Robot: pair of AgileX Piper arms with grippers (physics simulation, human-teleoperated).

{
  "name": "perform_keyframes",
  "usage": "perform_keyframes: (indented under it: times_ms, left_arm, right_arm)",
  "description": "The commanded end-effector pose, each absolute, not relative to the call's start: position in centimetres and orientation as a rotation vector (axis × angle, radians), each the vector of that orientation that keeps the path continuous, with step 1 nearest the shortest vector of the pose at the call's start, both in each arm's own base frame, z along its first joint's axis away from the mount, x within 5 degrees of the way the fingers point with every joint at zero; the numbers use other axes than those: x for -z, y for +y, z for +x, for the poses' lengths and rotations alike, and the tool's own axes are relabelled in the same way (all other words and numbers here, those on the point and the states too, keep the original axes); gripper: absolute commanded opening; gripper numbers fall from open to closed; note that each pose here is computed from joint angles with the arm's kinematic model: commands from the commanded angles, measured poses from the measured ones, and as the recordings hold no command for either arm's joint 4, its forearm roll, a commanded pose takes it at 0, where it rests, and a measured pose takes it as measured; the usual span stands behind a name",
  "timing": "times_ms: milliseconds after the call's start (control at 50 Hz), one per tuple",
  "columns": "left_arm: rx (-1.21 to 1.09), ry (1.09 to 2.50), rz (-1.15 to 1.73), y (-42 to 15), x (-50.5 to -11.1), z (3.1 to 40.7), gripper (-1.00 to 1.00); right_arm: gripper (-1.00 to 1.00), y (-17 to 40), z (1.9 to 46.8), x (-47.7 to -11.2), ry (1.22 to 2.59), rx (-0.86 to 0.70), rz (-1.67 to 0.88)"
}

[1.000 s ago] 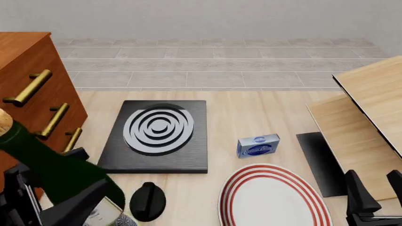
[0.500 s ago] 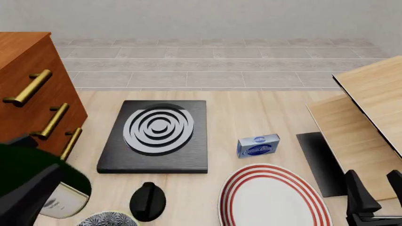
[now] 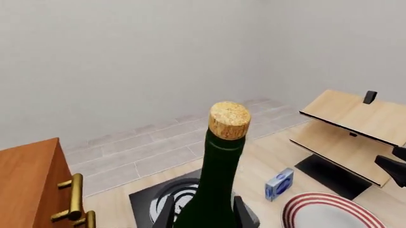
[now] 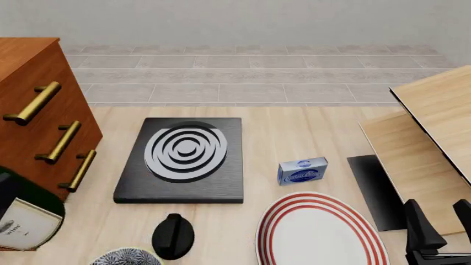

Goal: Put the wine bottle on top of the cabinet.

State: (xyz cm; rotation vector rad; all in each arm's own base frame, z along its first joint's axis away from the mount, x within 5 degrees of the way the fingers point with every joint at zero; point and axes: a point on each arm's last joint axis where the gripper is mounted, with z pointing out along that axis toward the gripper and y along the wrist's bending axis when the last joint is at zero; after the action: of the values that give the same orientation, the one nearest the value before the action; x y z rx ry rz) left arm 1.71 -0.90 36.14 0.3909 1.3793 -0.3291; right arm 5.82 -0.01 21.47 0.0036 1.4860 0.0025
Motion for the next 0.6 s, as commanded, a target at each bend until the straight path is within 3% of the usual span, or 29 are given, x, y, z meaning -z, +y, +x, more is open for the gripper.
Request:
perform_keyframes:
  times_ms: [20,600]
  left_arm:
    - [0.222,1.348,0.333,-0.1,-38.0,0.2,-1.00]
    - [0.063,1.335,0.203,-0.1,-43.2,0.6,-1.00]
  right_arm:
    - [1.00,0.0,5.8,-21.5,1.486,-0.002,0.004]
    - [1.00,0.0,5.8,-21.5,1.486,-0.002,0.004]
